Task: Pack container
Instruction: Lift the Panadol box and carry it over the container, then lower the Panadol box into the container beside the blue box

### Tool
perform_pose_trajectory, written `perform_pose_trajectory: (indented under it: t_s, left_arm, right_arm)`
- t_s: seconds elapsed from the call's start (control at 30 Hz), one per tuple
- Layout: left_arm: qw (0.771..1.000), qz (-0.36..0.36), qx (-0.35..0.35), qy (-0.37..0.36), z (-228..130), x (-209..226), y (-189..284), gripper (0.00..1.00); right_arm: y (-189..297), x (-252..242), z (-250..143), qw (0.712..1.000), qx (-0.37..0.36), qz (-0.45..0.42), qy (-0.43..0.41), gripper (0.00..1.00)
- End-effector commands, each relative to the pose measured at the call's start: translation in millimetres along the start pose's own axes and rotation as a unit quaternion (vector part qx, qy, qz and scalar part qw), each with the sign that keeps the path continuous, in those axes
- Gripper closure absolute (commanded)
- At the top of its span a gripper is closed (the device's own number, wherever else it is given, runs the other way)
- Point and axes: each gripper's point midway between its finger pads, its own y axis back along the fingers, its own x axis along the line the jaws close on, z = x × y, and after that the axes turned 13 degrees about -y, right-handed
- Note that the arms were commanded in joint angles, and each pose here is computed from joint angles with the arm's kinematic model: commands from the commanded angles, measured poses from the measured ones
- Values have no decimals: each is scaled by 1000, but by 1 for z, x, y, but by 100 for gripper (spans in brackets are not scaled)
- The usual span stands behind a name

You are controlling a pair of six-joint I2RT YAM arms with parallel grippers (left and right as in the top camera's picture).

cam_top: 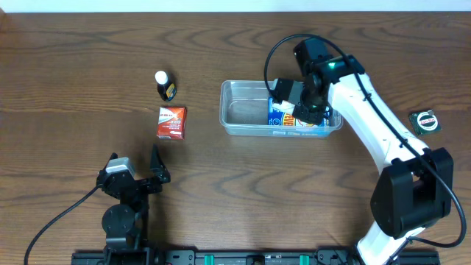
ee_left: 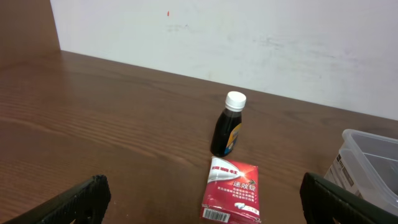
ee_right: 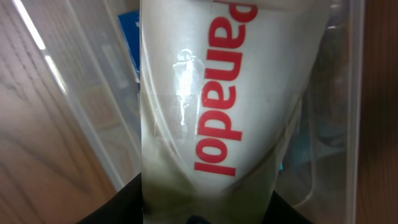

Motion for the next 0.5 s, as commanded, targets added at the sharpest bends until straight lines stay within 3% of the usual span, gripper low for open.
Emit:
perform_pose_trajectory:
  t_s: [0.0, 0.47]
  left_arm:
    - [1000, 7, 21, -1, -18, 2, -2, 2]
    - [1000, 7, 21, -1, -18, 2, -2, 2]
  right_arm:
    - [-9, -13, -7, 1000, 12, -4, 2, 57]
    - [-30, -22, -14, 1000, 20, 12, 16, 57]
